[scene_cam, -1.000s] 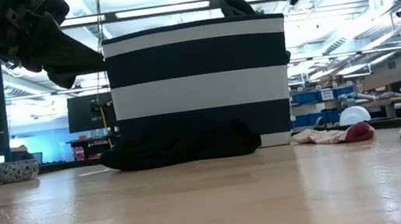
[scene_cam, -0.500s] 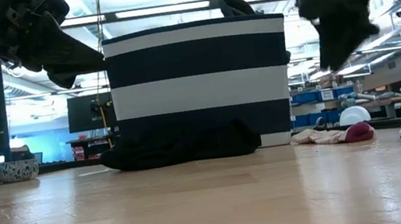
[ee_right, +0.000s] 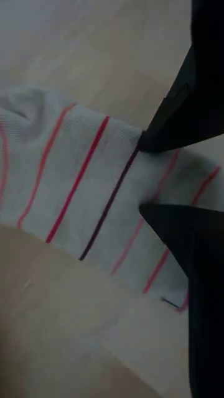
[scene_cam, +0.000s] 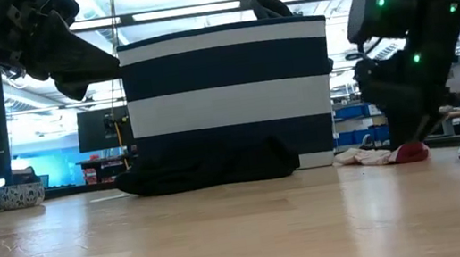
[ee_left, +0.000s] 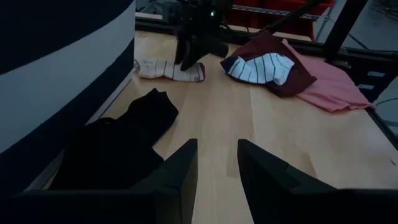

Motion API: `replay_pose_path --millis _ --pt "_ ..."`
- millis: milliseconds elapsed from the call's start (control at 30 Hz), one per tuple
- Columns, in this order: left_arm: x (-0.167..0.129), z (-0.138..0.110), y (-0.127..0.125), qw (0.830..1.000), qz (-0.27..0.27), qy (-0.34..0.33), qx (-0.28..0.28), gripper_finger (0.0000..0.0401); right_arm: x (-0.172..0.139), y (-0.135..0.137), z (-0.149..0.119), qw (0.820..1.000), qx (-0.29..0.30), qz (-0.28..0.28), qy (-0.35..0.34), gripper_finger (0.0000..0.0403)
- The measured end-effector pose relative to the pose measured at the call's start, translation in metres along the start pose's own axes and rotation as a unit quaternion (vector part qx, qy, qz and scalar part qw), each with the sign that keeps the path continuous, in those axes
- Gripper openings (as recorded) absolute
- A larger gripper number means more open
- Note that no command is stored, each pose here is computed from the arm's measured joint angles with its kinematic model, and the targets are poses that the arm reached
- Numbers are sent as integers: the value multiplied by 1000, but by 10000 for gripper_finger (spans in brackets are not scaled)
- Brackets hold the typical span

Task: Sort clothes
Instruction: Put the red sock into the laundry organizer

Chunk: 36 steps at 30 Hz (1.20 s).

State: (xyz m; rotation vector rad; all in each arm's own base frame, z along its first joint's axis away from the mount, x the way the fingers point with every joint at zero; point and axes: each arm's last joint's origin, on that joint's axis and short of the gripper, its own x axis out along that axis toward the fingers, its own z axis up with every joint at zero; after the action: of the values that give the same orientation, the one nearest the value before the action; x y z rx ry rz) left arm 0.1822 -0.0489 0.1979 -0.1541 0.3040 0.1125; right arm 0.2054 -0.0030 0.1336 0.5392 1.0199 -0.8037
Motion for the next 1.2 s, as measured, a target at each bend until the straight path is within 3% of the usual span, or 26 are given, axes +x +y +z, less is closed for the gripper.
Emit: replay_pose_path --millis 100,233,300,500,733,867,1000,1200 --pt "0 0 0 1000 0 0 0 120 8 4 0 1000 -1 -12 -3 130" --pt "0 0 0 1000 0 0 0 120 7 6 0 1000 -10 -21 -13 35" --pt "0 0 0 1000 0 0 0 120 -1 4 0 999 -25 -30 -11 14" --pt "0 0 0 1000 6 -1 14 120 -59 -1 22 998 -30 -43 -26 5" --pt "0 0 0 999 8 -1 42 120 -160 -9 51 990 -27 -37 -132 3" --pt "0 0 0 1000 8 -1 14 120 -205 -11 66 979 -36 -20 -200 2" --pt "0 0 1 1000 8 -1 8 120 -233 -6 84 965 -61 -5 -253 1" --pt "0 0 0 1000 8 -2 8 120 -248 18 121 938 -116 17 -325 1"
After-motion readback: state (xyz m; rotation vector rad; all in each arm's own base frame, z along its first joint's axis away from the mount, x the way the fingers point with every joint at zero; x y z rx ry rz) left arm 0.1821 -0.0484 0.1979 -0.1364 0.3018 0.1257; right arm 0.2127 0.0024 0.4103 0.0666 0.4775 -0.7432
